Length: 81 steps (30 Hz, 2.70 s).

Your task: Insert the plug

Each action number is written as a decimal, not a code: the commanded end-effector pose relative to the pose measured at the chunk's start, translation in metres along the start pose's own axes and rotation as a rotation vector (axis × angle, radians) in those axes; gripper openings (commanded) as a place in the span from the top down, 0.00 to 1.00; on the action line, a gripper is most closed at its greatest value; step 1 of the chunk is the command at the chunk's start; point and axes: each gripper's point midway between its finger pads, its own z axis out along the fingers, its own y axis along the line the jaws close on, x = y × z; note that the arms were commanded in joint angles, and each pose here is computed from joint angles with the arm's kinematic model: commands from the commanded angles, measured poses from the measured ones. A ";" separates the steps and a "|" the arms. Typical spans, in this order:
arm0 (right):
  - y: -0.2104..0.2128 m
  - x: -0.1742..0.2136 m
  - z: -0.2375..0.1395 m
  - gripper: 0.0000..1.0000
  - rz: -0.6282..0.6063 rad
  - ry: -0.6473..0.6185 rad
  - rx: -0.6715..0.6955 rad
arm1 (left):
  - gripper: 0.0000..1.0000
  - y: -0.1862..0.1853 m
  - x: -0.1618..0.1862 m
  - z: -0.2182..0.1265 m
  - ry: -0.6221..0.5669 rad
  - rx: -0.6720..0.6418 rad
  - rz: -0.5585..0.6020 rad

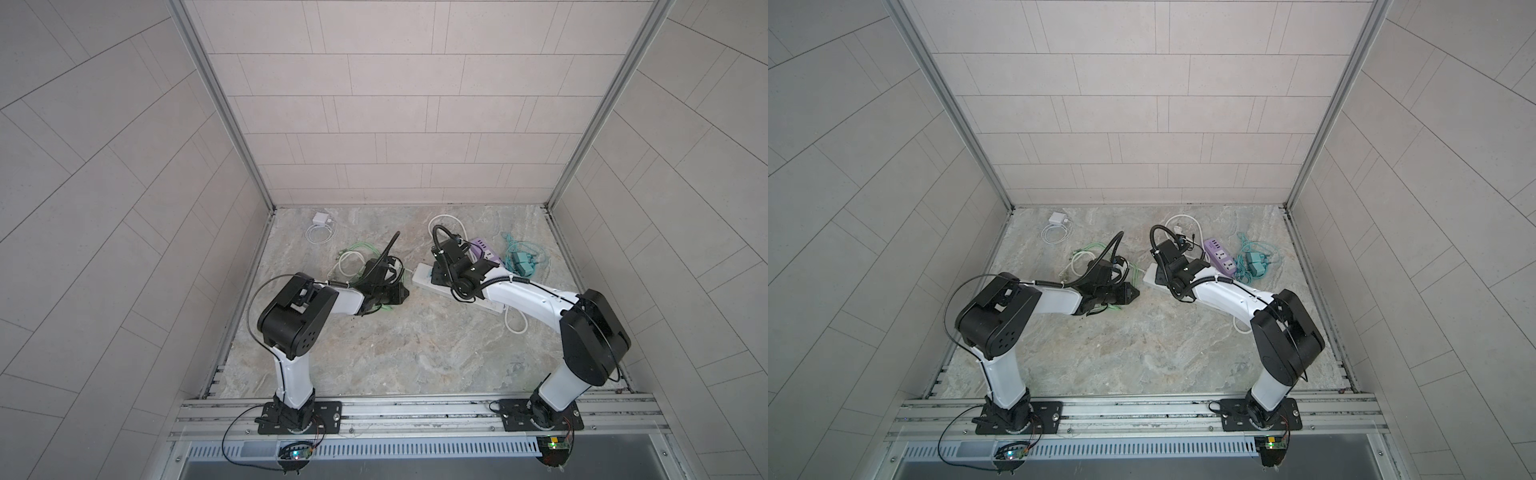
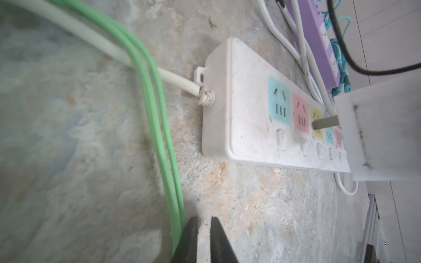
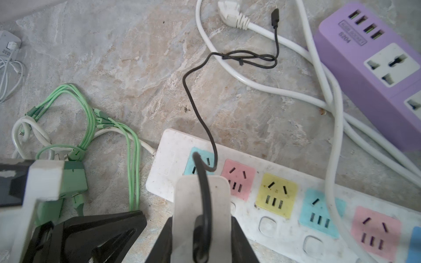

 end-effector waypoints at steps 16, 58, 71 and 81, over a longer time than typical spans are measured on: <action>0.009 -0.005 0.022 0.75 0.082 -0.012 0.018 | 0.75 -0.019 0.009 -0.067 -0.016 -0.031 -0.016; -0.028 0.003 0.009 0.77 0.067 0.016 0.101 | 0.77 0.026 -0.092 0.079 0.262 -0.281 0.175; -0.043 0.004 -0.005 0.76 0.075 -0.003 0.087 | 0.81 0.048 -0.014 0.046 0.515 -0.361 0.201; -0.030 -0.002 -0.016 0.76 0.072 0.005 0.021 | 0.84 0.060 0.038 0.016 0.573 -0.412 0.190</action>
